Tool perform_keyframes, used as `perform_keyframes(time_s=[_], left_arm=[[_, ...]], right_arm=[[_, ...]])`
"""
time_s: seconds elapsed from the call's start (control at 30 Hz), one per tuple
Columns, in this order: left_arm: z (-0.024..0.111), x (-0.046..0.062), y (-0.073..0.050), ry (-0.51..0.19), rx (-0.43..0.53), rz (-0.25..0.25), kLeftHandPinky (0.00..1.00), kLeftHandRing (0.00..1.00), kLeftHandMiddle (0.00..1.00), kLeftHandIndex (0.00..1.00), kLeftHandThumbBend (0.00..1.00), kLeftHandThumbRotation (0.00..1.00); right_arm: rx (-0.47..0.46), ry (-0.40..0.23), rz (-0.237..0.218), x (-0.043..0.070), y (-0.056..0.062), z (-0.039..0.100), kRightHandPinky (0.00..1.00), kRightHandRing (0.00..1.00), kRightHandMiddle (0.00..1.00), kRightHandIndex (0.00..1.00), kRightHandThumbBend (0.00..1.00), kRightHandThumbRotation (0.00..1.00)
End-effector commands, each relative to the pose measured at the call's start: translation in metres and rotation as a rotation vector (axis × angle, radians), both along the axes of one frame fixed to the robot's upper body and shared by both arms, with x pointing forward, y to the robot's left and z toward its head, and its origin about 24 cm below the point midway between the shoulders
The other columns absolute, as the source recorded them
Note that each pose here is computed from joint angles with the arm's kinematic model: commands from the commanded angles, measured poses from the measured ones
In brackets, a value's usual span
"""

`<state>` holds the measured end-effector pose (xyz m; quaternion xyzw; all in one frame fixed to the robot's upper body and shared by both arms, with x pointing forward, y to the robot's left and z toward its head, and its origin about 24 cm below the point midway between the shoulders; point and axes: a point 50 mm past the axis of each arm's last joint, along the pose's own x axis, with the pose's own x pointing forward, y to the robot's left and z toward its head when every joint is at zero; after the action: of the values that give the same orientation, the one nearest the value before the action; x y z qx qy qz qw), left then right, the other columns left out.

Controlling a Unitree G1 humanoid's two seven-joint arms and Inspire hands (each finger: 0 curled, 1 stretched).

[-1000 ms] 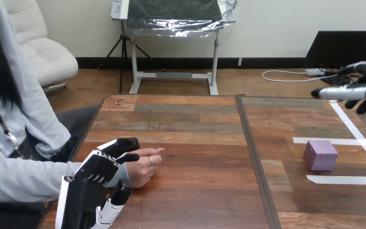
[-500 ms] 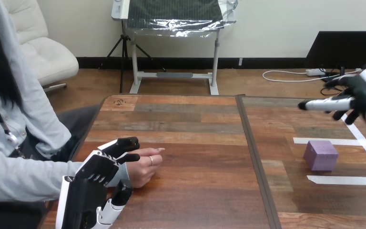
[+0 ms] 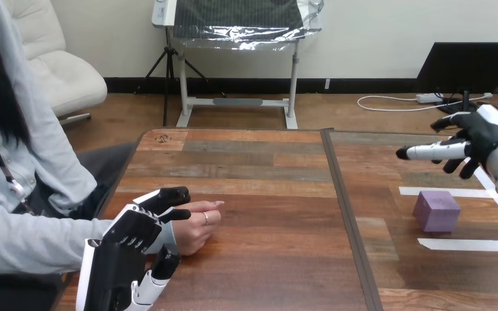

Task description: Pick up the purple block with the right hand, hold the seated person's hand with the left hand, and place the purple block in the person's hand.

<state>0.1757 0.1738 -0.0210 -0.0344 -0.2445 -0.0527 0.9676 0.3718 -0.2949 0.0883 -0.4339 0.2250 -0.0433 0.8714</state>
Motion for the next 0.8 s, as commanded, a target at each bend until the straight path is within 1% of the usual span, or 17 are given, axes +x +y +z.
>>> perform_keyframes(time_s=[0.0,0.13,0.17,0.43,0.6,0.7,0.73,0.77], left_arm=[[0.012,0.014,-0.006,-0.076,0.011,-0.028,0.67,0.75,0.74,0.68,0.75,0.59],[0.012,0.013,-0.006,-0.075,0.009,-0.027,0.67,0.75,0.74,0.68,0.74,0.59],[0.012,0.013,-0.006,-0.074,0.009,-0.027,0.68,0.75,0.74,0.68,0.74,0.58],[0.011,0.012,-0.006,-0.072,0.005,-0.031,0.7,0.76,0.74,0.68,0.74,0.58],[0.011,0.011,-0.007,-0.073,0.005,-0.029,0.71,0.76,0.74,0.68,0.74,0.58],[0.011,0.01,-0.007,-0.073,0.003,-0.029,0.72,0.77,0.74,0.68,0.73,0.57],[0.011,0.01,-0.007,-0.073,0.004,-0.029,0.72,0.77,0.74,0.68,0.73,0.57],[0.01,0.01,-0.007,-0.073,0.004,-0.029,0.72,0.77,0.74,0.68,0.73,0.57]], right_arm=[[-0.014,0.009,0.011,0.001,0.003,-0.001,0.46,0.62,0.69,0.84,0.9,0.37],[-0.02,0.035,0.008,-0.001,0.004,-0.006,0.42,0.59,0.67,0.84,0.9,0.38],[-0.018,0.041,0.006,-0.002,0.004,-0.008,0.45,0.63,0.7,0.84,0.9,0.38],[-0.038,0.09,0.011,-0.006,0.005,-0.017,0.58,0.75,0.8,0.83,0.89,0.39],[-0.059,0.114,0.02,-0.008,0.005,-0.023,0.64,0.79,0.82,0.83,0.88,0.41],[-0.056,0.12,0.022,-0.01,0.004,-0.025,0.57,0.73,0.78,0.83,0.88,0.41],[-0.053,0.121,0.021,-0.01,0.004,-0.026,0.53,0.69,0.75,0.83,0.88,0.42],[-0.052,0.121,0.02,-0.011,0.004,-0.027,0.46,0.63,0.71,0.83,0.88,0.42]])
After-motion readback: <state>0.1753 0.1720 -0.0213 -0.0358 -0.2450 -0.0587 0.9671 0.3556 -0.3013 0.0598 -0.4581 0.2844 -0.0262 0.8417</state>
